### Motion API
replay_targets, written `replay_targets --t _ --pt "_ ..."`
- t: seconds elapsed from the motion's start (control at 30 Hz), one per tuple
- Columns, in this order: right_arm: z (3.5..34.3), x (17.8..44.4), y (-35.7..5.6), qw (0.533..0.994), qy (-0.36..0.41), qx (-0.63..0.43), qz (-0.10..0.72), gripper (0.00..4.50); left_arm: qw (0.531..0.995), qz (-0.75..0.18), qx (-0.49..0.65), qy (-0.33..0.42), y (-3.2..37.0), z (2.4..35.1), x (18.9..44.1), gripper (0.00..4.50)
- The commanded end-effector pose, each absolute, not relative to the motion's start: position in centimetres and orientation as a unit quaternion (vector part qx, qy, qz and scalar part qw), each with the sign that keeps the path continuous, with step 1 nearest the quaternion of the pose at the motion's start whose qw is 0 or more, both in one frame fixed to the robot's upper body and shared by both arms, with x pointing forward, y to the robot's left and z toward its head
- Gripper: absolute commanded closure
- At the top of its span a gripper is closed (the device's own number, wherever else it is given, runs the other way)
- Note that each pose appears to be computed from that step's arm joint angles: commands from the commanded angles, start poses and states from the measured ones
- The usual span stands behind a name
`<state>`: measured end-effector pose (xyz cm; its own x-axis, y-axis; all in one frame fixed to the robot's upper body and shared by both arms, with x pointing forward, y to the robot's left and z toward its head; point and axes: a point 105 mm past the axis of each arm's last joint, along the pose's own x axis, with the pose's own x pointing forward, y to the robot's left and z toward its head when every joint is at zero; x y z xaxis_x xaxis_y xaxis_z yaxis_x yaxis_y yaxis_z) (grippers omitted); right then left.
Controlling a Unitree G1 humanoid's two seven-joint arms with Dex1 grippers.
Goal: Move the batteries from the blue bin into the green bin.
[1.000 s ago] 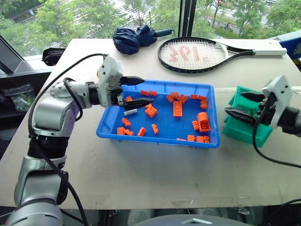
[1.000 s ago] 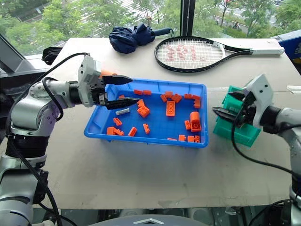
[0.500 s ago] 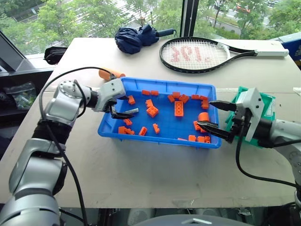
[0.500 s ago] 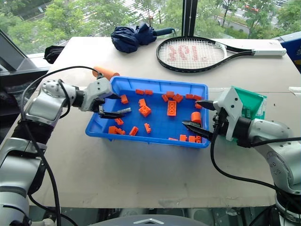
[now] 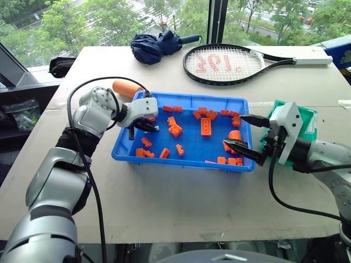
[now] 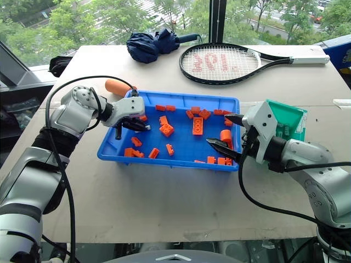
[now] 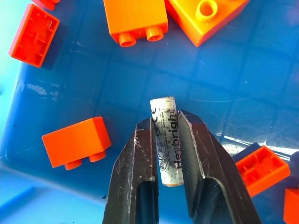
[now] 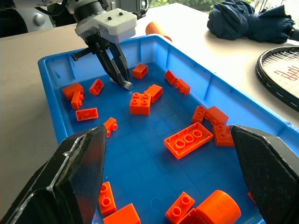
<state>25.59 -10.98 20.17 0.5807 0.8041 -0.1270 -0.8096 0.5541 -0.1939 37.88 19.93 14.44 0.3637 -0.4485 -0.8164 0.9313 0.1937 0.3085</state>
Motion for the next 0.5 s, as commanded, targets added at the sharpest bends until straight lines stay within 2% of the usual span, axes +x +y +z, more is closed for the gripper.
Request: replay_targets --t 0.03,0.13,0.27,0.5 --pt "21.5 25.1 -11.1 0.881 -0.020 -0.132 0.454 0.26 0.704 -0.475 0.398 0.346 21.4 12.3 37.1 4.43" --pt "21.6 25.1 -11.2 0.880 -0.020 -0.132 0.455 0.26 0.726 -0.472 0.380 0.326 21.0 13.0 37.5 4.43" --pt "21.6 25.1 -11.4 0.880 -0.018 -0.132 0.456 0.26 0.762 -0.494 0.300 0.293 19.7 15.0 37.3 4.43" --pt "21.5 25.4 -12.3 0.887 -0.018 -0.131 0.442 0.26 0.781 -0.535 0.211 0.244 18.1 18.4 36.3 4.43"
